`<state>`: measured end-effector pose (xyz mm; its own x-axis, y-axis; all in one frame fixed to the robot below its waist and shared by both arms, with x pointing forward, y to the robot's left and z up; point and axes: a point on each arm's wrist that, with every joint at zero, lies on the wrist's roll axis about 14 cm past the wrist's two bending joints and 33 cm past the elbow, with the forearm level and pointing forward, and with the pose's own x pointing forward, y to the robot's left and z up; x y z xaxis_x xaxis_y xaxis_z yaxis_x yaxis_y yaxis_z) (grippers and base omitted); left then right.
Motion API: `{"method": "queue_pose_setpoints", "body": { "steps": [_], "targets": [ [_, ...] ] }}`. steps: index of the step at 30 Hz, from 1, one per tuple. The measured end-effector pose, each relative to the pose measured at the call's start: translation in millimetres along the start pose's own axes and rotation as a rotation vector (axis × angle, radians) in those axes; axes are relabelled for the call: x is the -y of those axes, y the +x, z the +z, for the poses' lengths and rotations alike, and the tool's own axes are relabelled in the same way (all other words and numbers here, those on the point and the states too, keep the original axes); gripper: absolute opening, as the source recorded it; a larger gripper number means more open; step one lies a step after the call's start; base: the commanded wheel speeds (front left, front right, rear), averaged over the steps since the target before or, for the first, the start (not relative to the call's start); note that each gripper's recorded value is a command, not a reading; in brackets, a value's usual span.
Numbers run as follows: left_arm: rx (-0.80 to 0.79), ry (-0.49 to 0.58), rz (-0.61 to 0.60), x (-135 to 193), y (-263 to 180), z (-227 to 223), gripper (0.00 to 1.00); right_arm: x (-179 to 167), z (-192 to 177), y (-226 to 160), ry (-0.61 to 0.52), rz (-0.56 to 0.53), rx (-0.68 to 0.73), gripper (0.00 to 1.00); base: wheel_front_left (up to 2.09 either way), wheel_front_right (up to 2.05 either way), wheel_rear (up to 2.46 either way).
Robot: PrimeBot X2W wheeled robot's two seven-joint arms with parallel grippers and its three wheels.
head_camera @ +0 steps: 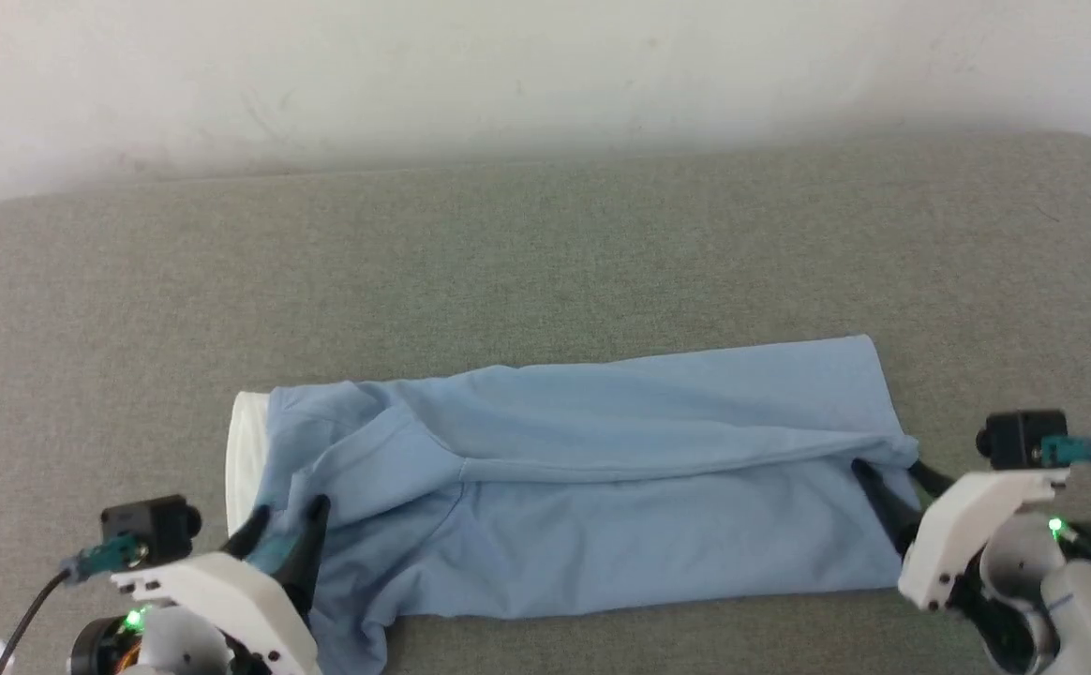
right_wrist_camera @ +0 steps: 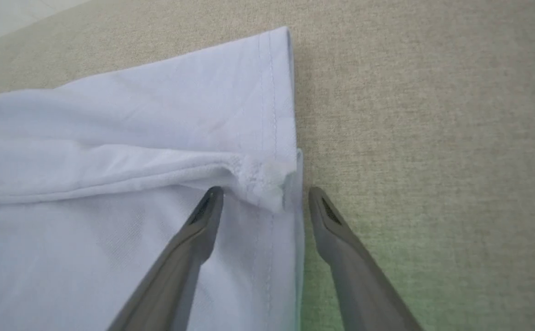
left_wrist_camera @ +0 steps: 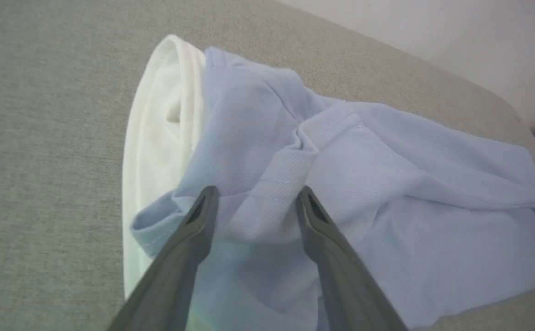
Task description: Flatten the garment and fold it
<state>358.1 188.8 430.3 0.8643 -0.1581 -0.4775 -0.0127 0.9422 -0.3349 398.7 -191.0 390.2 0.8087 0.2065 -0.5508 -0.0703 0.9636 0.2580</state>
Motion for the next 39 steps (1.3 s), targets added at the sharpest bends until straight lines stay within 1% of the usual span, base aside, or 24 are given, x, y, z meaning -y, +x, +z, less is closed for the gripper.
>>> {"method": "queue_pose_setpoints", "body": {
  "steps": [5, 8, 12, 14, 19, 21, 25, 29, 33, 34, 35, 36, 37, 38, 39],
  "targets": [
    [0.203, 0.038, 0.050, -10, -15, 24, 1.00, -10, -8, -24, 0.009, 0.031, 0.050, 1.00, 0.00, 0.00, 0.00],
    [0.344, 0.077, 0.054, -9, -26, 41, 1.00, -9, 3, -44, 0.010, 0.029, 0.114, 1.00, 0.00, 0.00, 0.00],
    [0.464, 0.136, 0.054, -6, -36, 59, 1.00, 9, 24, -67, 0.019, -0.025, 0.175, 1.00, 0.00, 0.00, 0.00],
    [0.507, 0.172, 0.041, -1, -40, 67, 1.00, 18, 31, -72, 0.036, -0.052, 0.177, 1.00, 0.00, 0.00, 0.00],
    [0.643, 0.244, 0.032, 15, -54, 92, 1.00, 29, 34, -60, 0.078, -0.080, 0.098, 1.00, 0.00, 0.00, 0.00],
    [0.668, 0.270, 0.040, 15, -58, 96, 1.00, 28, 37, -48, 0.084, -0.075, 0.057, 1.00, 0.00, 0.00, 0.00],
    [0.692, 0.281, 0.062, 12, -64, 97, 1.00, 17, 34, -20, 0.086, -0.044, -0.044, 1.00, 0.00, 0.00, 0.00],
    [0.692, 0.268, 0.093, 5, -68, 92, 1.00, 2, 15, 3, 0.078, -0.007, -0.179, 1.00, 0.00, 0.00, 0.00],
    [0.688, 0.256, 0.116, -1, -70, 88, 1.00, -9, -13, 15, 0.083, 0.020, -0.345, 1.00, 0.00, 0.00, 0.00],
    [0.685, 0.253, 0.123, -3, -70, 86, 1.00, -9, -16, 17, 0.075, 0.023, -0.386, 0.84, 0.00, 0.00, 0.00],
    [0.682, 0.254, 0.131, -5, -70, 85, 1.00, -10, -19, 17, 0.074, 0.029, -0.422, 0.49, 0.00, 0.00, 0.00],
    [0.680, 0.257, 0.137, -7, -71, 84, 1.00, -11, -21, 18, 0.075, 0.035, -0.451, 0.37, 0.00, 0.00, 0.00],
    [0.677, 0.259, 0.140, -8, -71, 83, 1.00, -11, -22, 18, 0.069, 0.038, -0.476, 0.06, 0.00, 0.00, 0.00],
    [0.676, 0.259, 0.143, -8, -71, 82, 1.00, -12, -23, 17, 0.060, 0.039, -0.496, 0.00, 0.00, 0.00, 0.00],
    [0.676, 0.262, 0.145, -9, -71, 82, 1.00, -13, -24, 16, 0.057, 0.044, -0.509, 0.00, 0.00, 0.00, 0.00]
  ]
}}
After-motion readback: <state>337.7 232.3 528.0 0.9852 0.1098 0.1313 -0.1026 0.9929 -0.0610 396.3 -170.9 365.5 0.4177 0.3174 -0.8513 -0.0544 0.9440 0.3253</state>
